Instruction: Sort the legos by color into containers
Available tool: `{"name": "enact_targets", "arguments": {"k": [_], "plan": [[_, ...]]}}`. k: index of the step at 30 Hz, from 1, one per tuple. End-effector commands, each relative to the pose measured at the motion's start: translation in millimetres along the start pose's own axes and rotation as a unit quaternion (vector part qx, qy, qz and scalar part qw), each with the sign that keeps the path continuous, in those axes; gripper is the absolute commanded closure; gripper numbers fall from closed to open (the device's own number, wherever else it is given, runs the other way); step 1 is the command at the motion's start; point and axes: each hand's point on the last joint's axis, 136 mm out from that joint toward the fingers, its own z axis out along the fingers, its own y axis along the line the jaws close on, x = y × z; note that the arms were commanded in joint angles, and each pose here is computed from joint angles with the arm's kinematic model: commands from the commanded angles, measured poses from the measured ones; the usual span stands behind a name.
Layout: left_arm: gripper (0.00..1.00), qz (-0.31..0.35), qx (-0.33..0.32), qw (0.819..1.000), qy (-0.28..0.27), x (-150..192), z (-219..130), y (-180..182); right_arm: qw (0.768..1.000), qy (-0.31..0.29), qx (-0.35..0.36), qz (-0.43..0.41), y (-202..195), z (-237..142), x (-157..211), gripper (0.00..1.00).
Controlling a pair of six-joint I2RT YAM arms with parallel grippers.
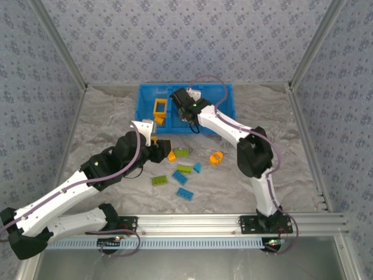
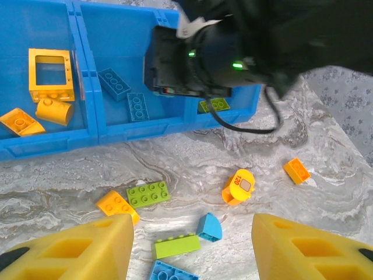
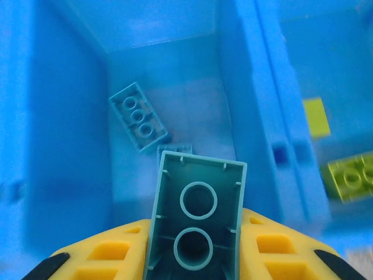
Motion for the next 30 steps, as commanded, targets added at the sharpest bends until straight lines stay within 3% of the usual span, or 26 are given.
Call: {"name": "enact_targets", "arguments": {"k": [1,7,15,19,25,30], "plan": [[0.44,-0.004,0.013,0.999,-0.033,-20.2,-9.7,-7.8,0.996,-0.009,0.019,-0.081,3.6,16.7,-15.3,0.73],[0.44,-0.007,0.017,0.999,-0.027,-16.2,-7.6,-8.9,0.995,-0.007,0.051,-0.088,1.3,48.7,-26.0,0.71],[0.45,-0.007,0.018,0.999,-0.026,-18.3,-8.3,-10.7,0.993,0.009,0.084,-0.08,-9.3,81.6,-13.9,0.69],[0.45,-0.006,0.017,1.0,-0.025,-18.2,-9.8,-9.8,0.994,0.021,0.08,-0.077,-11.1,89.0,-10.5,0.6],[0.45,-0.009,0.003,1.0,-0.019,-10.7,-8.8,-2.2,0.995,-0.01,0.067,-0.075,-2.3,52.9,-32.9,0.43],[0.45,-0.014,-0.005,1.0,-0.017,-7.7,-8.3,2.2,0.996,-0.055,0.043,-0.058,8.8,3.4,-62.5,0.41]]}}
